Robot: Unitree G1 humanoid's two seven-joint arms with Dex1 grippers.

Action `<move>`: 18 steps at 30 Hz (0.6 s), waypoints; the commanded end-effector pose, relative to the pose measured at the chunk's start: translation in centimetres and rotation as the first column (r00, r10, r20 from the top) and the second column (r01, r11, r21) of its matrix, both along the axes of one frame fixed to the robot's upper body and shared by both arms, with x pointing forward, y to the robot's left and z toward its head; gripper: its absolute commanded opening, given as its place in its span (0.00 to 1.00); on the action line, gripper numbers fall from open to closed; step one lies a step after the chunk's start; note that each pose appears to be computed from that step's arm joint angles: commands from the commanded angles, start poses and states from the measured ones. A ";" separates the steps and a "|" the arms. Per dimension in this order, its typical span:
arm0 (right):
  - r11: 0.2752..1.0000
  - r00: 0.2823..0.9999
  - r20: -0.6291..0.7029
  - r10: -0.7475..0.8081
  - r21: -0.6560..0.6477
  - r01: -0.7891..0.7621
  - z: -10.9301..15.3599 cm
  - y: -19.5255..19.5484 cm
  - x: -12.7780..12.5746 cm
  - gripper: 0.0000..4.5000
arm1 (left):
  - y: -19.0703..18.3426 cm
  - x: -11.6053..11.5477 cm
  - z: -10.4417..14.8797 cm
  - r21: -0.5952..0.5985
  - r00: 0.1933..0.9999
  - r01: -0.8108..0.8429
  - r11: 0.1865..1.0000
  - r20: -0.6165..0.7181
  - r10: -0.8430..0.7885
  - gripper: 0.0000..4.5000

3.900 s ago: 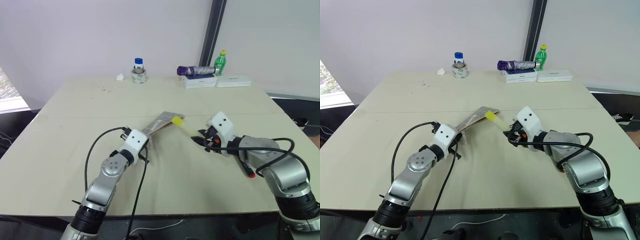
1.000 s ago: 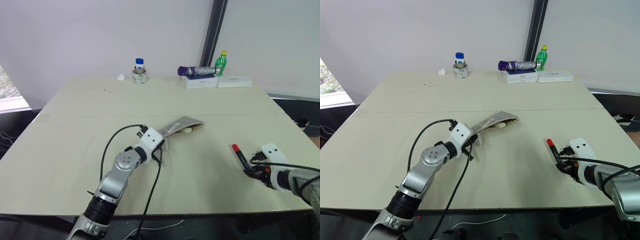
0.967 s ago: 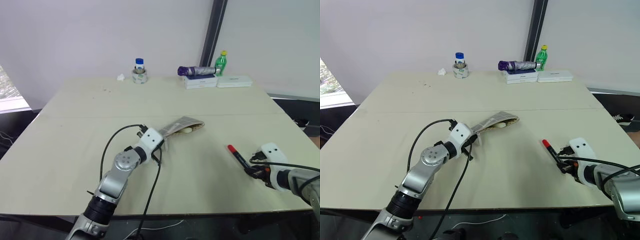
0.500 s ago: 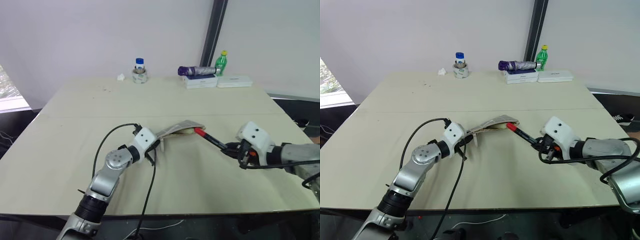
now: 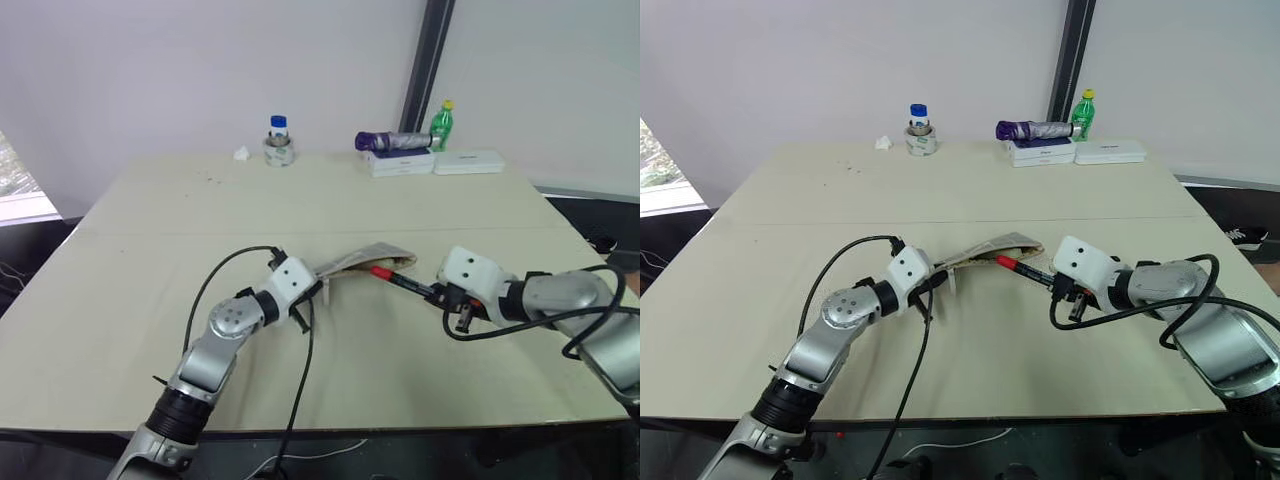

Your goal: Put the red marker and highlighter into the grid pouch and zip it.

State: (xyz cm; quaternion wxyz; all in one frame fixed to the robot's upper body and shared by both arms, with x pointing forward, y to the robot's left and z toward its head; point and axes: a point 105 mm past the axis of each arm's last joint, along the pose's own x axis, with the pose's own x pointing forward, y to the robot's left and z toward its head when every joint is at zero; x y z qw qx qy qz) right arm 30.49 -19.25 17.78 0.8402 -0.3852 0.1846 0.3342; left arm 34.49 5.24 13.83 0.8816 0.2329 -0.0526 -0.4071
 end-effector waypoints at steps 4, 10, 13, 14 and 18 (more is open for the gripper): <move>0.994 0.996 0.074 0.055 -0.103 -0.047 1.3 0.4 0.3 0.07 | -0.7 -0.8 1.0 0.089 0.991 0.053 0.995 0.115 -0.064 0.00; 0.970 0.988 0.081 0.134 -0.215 -0.114 0.6 1.3 0.3 0.07 | -1.6 -0.8 0.9 0.184 0.977 0.079 0.980 0.182 -0.113 0.00; 0.961 0.984 0.084 0.160 -0.243 -0.135 0.3 1.7 0.5 0.07 | -2.1 -1.0 0.9 0.197 0.972 0.103 0.975 0.188 -0.141 0.00; 0.957 0.982 0.084 0.172 -0.249 -0.146 0.2 2.0 0.6 0.07 | -2.4 -1.2 0.9 0.204 0.969 0.117 0.972 0.192 -0.157 0.00; 0.951 0.975 0.094 0.201 -0.258 -0.171 -0.1 2.9 0.9 0.07 | -3.2 -1.9 0.8 0.202 0.963 0.156 0.967 0.187 -0.194 0.00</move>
